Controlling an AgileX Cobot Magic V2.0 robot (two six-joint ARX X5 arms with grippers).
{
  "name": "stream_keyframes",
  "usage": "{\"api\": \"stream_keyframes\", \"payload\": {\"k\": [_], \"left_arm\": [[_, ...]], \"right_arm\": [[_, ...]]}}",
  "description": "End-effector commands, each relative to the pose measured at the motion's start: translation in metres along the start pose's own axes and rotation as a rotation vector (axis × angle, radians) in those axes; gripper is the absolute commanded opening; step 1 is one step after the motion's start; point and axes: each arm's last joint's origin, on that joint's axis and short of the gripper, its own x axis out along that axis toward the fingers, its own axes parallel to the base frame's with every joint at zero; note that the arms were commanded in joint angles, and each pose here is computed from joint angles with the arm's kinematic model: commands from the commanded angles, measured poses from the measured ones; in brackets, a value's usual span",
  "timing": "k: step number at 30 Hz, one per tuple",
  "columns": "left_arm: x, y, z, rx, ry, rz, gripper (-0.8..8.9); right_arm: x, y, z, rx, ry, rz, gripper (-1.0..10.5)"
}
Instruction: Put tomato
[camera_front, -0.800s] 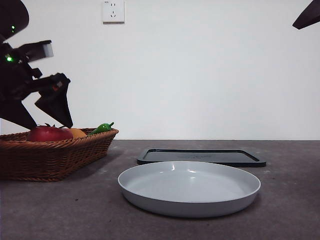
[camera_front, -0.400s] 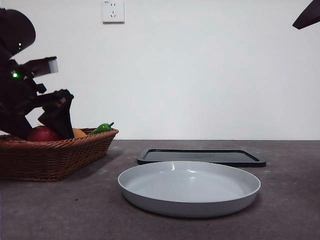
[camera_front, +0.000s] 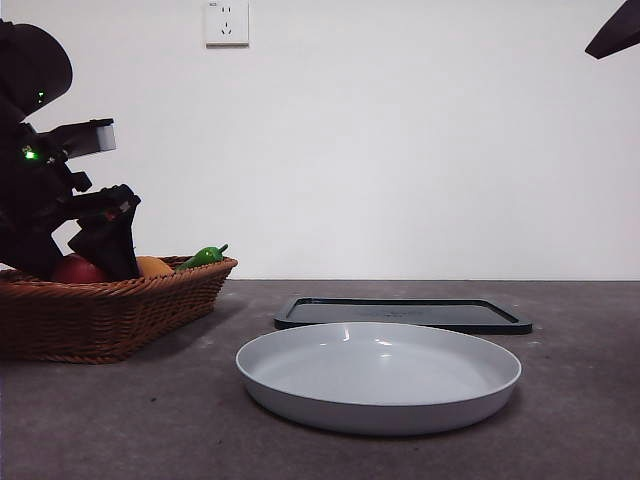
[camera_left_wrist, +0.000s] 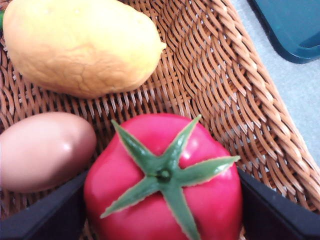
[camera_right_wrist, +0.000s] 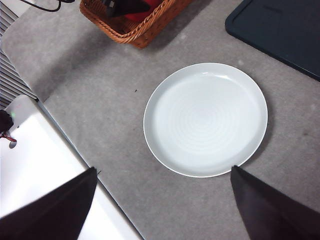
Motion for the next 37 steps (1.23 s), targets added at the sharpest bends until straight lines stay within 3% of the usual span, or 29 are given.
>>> {"api": "stream_keyframes", "payload": {"k": [1,6,11,21,28,37], "left_arm": [[0.002,0.000,0.005,0.000,-0.005,0.002,3.34],[-0.010,-0.001,0.013,0.002,-0.038,0.005,3.34],[-0.040,-0.012,0.032,-0.001,-0.145,-0.016,3.34],[-0.091,-0.077,0.052,0.124,-0.306,-0.227,3.34],[-0.079,-0.130,0.049,0.240,-0.283,-0.368,3.35],[-0.031,-0.171,0.038,0.314,-0.206,-0.456,3.35]], "right_arm": [[-0.002,0.002,0.005,-0.022,-0.018,0.004,4.2],[-0.002,0.002,0.005,-0.022,-0.018,0.004,4.2],[-0.002,0.002,0.005,-0.022,-0.018,0.004,4.2],[-0.002,0.002,0.005,-0.022,-0.018,0.004,4.2],[-0.002,0.002,0.005,-0.022,-0.018,0.004,4.2],[-0.002,0.002,0.005,-0.021,-0.017,0.004,4.2]]}}
